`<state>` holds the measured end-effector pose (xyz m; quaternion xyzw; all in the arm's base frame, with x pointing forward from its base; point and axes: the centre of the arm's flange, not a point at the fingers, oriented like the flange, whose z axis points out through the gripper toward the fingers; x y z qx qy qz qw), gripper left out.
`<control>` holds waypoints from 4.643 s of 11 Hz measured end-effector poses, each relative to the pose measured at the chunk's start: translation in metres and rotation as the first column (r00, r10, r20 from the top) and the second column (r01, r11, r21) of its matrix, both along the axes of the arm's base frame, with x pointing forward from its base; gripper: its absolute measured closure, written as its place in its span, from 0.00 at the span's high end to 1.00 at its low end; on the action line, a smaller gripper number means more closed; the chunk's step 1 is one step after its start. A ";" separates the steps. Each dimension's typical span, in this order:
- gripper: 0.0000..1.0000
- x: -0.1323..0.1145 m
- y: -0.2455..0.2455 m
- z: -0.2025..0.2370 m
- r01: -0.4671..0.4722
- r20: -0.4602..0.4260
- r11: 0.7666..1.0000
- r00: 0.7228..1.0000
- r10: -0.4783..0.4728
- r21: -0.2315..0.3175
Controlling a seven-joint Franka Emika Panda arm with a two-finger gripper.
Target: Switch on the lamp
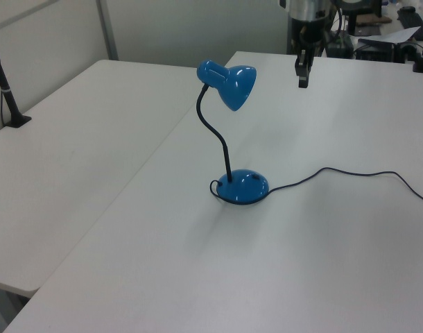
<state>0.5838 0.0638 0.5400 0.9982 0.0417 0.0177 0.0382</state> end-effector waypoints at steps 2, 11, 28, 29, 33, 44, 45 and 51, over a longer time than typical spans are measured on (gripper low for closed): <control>0.01 0.002 0.016 -0.021 -0.033 0.036 0.999 0.999 0.032 0.007; 0.01 0.028 0.055 -0.094 -0.105 0.099 0.994 0.990 0.102 0.029; 0.01 0.027 0.109 -0.192 -0.319 0.216 0.947 0.928 0.304 0.039; 0.01 0.028 0.109 -0.191 -0.321 0.231 0.946 0.924 0.304 0.040; 0.01 0.030 0.112 -0.199 -0.327 0.248 0.943 0.920 0.304 0.055; 0.01 0.035 0.112 -0.207 -0.349 0.276 0.936 0.906 0.321 0.056; 0.01 0.036 0.111 -0.207 -0.353 0.278 0.934 0.904 0.325 0.056; 0.01 0.004 0.099 -0.159 -0.297 0.037 0.954 0.954 0.296 0.034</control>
